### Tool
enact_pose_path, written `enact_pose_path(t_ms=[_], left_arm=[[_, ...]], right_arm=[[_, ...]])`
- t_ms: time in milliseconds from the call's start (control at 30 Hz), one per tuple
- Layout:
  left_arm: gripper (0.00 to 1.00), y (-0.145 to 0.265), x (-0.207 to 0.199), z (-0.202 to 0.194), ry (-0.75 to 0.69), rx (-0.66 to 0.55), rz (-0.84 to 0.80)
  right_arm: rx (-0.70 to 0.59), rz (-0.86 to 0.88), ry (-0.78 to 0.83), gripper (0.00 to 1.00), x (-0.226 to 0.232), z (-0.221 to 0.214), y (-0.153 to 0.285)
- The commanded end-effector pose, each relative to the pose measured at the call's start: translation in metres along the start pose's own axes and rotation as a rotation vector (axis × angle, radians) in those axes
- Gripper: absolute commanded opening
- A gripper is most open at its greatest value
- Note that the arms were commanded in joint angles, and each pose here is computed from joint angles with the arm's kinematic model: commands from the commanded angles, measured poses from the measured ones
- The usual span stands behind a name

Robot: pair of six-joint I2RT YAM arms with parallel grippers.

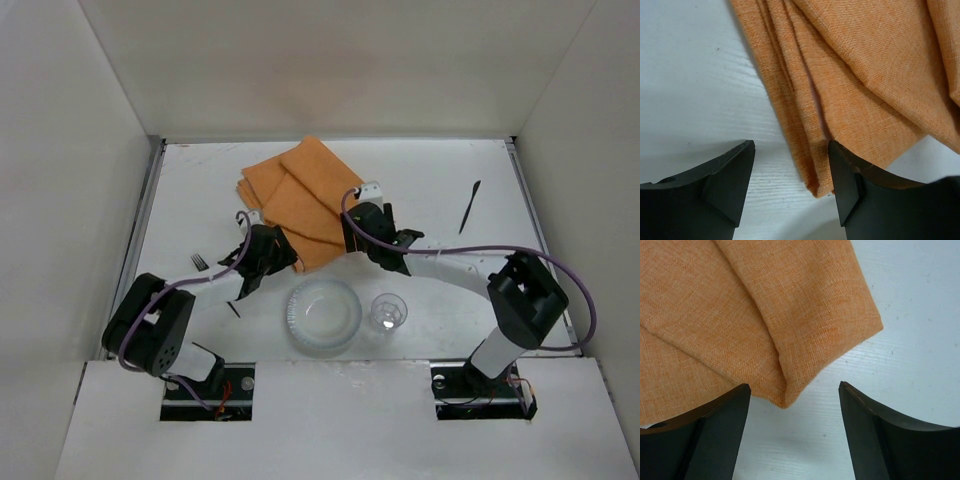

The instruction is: Set the dinner table for one person

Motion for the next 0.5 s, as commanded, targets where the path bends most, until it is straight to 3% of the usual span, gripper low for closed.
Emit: enact_pose_path(t_ms=[0, 233, 467], left_arm=[[0.59, -0.004, -0.004, -0.010, -0.018, 0.074, -0.006], [0.57, -0.007, -0.019, -0.009, -0.002, 0.064, -0.061], [0.44, -0.017, -0.014, -0.011, 0.039, 0.058, -0.044]], right_arm=[[-0.022, -0.009, 0.093, 0.78, 0.009, 0.017, 0.000], [0.043, 0.040, 0.211, 0.80, 0.018, 0.012, -0.002], [0.099, 0.012, 0.283, 0.80, 0.021, 0.005, -0.017]])
Point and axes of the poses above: each gripper's point midway between its finger pads, its own y axis back along the fingers, its own x axis along the line the jaws close on, z = x × y, the point moved 10 cm from there along y, back along the fingers, and after that the axes turned 4 degrees about -y, right-handed, at the moved point
